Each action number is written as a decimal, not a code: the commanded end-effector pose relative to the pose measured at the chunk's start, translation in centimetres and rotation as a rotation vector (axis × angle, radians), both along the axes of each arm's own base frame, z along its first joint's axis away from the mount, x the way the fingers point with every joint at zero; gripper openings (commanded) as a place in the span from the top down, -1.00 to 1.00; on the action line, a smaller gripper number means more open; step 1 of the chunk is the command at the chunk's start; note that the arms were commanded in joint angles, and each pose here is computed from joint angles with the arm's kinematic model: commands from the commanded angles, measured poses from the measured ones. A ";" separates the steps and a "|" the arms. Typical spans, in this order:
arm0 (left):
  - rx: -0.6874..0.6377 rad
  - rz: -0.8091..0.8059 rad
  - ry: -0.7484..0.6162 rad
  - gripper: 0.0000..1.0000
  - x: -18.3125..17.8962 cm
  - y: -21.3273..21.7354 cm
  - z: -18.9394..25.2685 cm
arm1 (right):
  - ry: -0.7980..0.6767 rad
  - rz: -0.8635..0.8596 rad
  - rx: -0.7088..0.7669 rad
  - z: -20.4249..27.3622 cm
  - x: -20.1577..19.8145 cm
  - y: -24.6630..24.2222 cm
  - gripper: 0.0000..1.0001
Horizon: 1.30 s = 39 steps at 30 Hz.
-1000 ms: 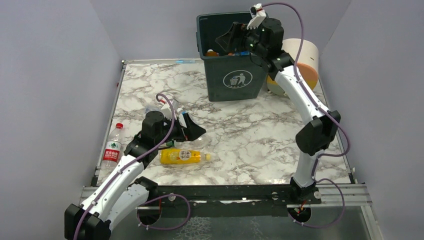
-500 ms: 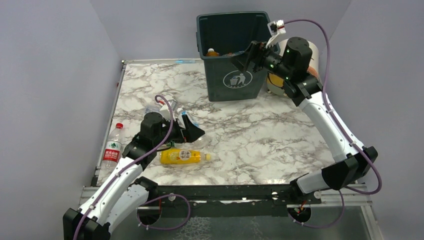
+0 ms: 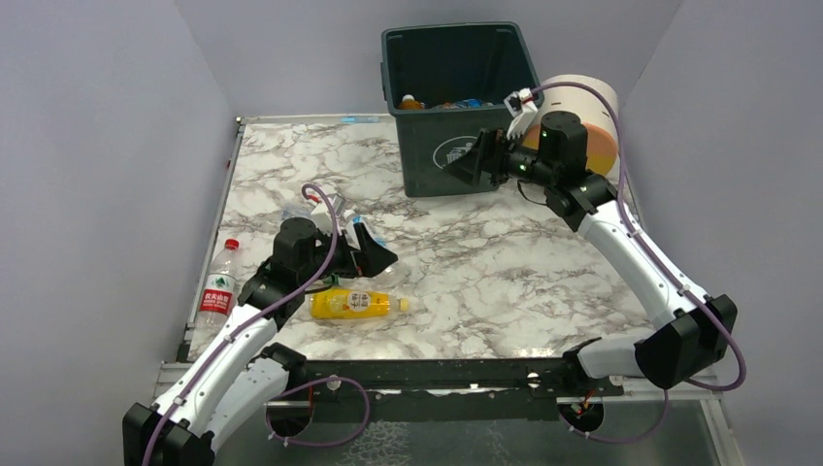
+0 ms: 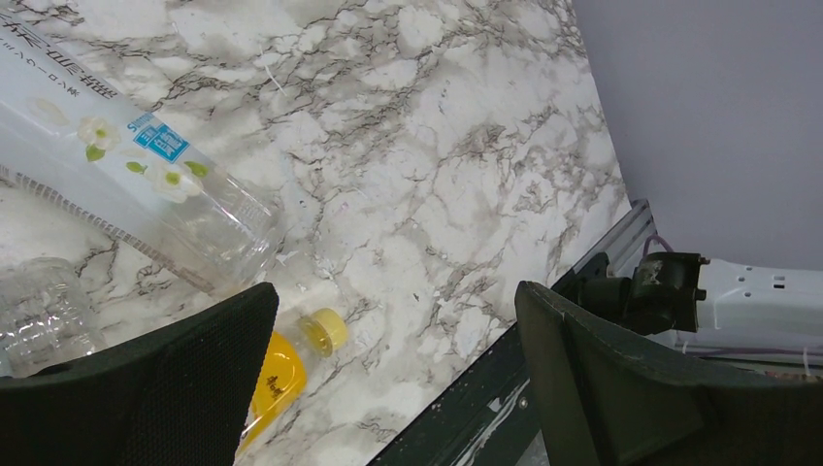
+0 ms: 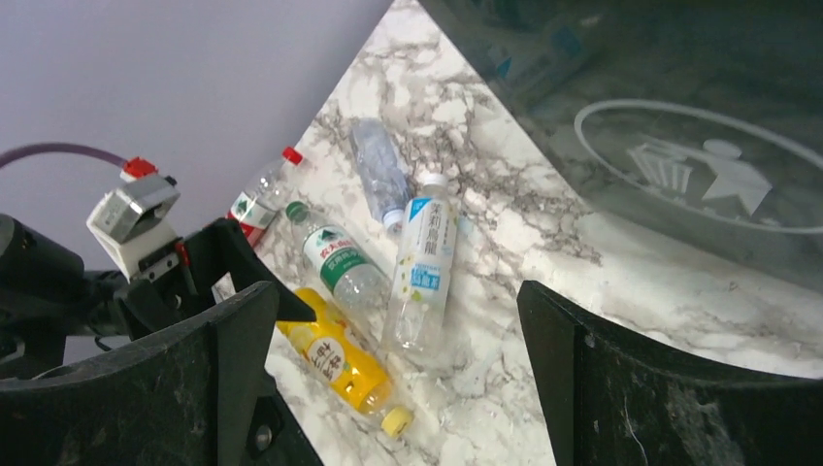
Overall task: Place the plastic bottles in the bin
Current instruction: Pick up the plastic bottle at the center of the board.
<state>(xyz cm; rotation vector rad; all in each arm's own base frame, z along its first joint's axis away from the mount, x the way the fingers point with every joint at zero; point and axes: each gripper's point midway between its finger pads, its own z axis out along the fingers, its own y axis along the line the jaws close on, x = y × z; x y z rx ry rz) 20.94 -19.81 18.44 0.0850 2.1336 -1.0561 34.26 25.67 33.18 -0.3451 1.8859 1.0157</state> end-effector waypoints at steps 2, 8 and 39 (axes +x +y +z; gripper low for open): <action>-0.002 0.001 -0.028 -0.98 0.0 0.1 0.4 | 0.054 0.074 0.004 -2.3 -3.0 0.6 -0.91; 0.024 0.010 -0.019 -0.98 0.9 0.0 -0.1 | 0.149 0.127 -0.047 -8.8 -4.8 2.7 -0.89; 0.032 0.051 -0.022 -0.98 -0.1 1.1 0.5 | 0.240 0.246 -0.252 -20.5 -5.7 12.0 -0.81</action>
